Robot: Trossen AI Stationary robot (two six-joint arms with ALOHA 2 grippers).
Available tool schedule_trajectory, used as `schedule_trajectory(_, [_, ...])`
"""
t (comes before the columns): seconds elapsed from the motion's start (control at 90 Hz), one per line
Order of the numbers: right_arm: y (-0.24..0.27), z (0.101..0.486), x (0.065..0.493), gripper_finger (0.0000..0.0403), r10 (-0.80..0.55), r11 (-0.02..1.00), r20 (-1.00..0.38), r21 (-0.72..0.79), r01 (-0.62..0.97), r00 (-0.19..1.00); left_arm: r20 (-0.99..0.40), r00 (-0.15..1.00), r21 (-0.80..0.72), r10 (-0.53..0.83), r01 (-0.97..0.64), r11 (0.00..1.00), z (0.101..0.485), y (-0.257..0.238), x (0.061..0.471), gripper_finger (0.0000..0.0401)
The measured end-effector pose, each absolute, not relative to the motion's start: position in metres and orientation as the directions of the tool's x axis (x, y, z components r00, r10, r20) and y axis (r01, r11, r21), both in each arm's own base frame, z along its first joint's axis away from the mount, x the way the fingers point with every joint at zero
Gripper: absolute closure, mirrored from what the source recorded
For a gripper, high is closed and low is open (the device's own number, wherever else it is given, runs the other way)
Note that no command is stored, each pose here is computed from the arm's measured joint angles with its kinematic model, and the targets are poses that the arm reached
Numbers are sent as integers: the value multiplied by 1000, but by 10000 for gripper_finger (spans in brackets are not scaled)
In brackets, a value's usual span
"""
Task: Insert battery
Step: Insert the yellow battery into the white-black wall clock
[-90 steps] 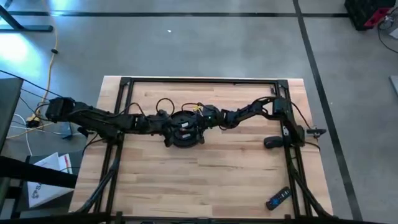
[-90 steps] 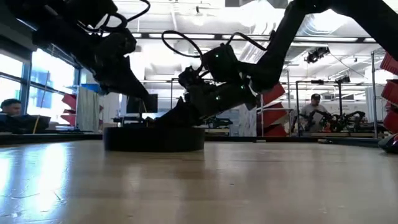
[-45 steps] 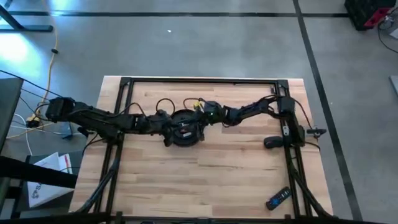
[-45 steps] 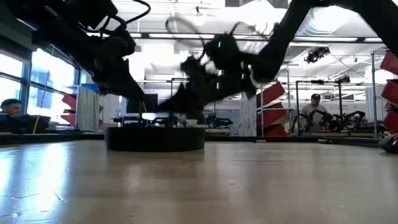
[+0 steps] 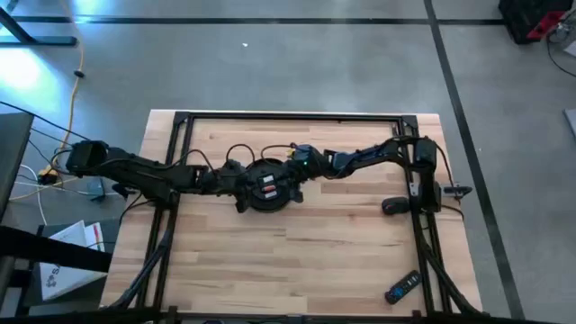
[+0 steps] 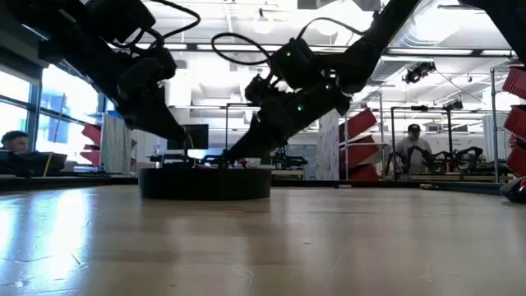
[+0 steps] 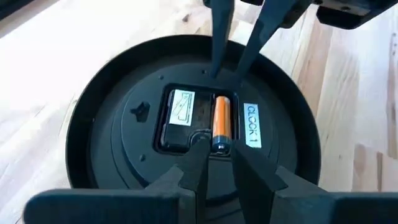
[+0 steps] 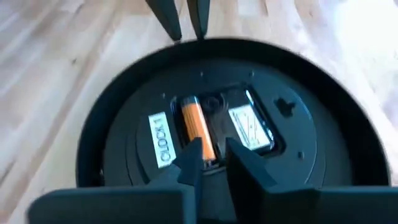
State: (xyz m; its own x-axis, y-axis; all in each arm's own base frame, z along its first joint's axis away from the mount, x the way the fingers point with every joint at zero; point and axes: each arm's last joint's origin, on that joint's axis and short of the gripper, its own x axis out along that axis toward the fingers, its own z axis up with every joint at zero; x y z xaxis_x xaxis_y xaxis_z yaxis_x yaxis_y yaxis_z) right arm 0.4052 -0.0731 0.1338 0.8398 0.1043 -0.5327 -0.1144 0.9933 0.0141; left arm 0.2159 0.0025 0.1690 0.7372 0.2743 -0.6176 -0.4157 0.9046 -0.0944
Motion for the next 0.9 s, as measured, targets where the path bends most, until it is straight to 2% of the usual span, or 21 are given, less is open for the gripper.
schedule_trajectory(0.278, [-70, 120, 407, 402, 104, 993, -559, 18, -114, 823, -622, 737, -107, 265, -415, 904, 169, 0, 216, 348])
schedule_trajectory(0.744, [-69, 130, 415, 403, 93, 994, -531, -4, -112, 842, -670, 695, -80, 262, -418, 905, 164, -4, 211, 348])
schedule_trajectory(0.9, [-69, 116, 417, 403, 137, 990, -551, 40, -139, 823, -668, 690, -67, 280, -430, 900, 164, -4, 211, 348])
